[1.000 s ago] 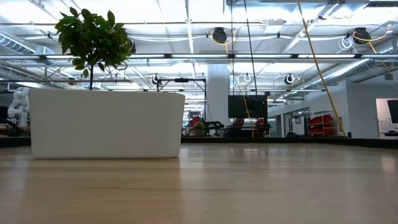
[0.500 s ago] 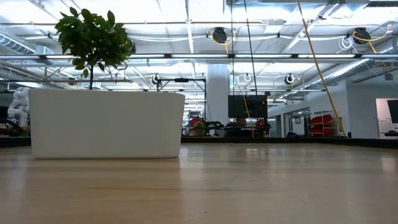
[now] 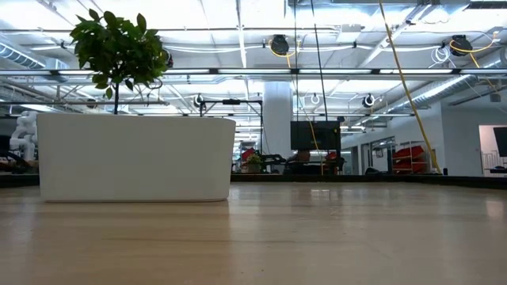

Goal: Nest measuring cups in basket
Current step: Stack the blue measuring cup on top of the red measuring cup in the white bin

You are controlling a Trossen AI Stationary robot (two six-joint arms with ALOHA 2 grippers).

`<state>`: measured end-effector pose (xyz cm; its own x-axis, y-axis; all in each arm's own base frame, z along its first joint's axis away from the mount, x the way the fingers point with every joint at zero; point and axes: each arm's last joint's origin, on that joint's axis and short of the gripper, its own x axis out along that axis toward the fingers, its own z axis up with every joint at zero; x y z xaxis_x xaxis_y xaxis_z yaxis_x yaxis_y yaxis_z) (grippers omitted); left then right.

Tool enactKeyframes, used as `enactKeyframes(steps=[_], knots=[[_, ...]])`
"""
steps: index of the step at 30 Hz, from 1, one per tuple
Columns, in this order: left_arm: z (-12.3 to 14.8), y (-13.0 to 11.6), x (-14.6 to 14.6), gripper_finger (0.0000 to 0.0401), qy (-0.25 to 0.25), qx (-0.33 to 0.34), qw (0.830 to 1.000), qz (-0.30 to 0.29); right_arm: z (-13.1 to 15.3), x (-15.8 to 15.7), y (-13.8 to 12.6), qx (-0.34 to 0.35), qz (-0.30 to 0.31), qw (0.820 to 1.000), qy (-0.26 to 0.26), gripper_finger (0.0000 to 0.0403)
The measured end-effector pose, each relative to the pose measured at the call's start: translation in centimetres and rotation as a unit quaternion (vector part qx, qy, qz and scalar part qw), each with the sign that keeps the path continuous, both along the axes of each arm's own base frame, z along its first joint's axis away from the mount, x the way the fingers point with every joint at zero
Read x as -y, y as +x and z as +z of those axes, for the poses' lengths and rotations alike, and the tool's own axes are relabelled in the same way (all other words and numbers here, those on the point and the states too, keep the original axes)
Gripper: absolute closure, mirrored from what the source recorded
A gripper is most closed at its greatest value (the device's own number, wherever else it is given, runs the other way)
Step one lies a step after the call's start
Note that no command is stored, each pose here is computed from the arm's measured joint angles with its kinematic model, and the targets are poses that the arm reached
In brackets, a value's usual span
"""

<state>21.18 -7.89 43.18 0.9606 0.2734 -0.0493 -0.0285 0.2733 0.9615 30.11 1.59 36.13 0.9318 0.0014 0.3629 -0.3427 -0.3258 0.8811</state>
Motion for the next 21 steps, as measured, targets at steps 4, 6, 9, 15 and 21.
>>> enactKeyframes(steps=[4, 6, 9, 15, 21], knots=[[0.0, 0.0, 0.0, 0.0396, -0.003, 0.001, 1.0, 0.0, -0.2, 0.6, -0.1, 0.006, -0.012, 1.0, -0.012, 0.021], [0.0, 0.0, 0.0, 0.0396, -0.003, 0.0, 1.0, 0.0, -0.3, 0.8, -0.1, 0.005, -0.012, 1.0, -0.013, 0.0236], [-0.2, 0.0, 0.0, 0.0396, -0.001, -0.008, 1.0, 0.0, -0.5, 0.8, -0.1, 0.007, -0.005, 1.0, -0.017, 0.028], [-0.3, 0.0, 0.0, 0.0396, -0.001, -0.013, 1.0, 0.001, -0.9, 0.9, -0.3, 0.022, -0.005, 1.0, -0.015, 0.0352], [-0.3, 0.0, 0.0, 0.0396, -0.006, -0.013, 1.0, -0.002, -1.4, 0.8, -0.4, 0.016, -0.006, 1.0, -0.023, 0.0395]])
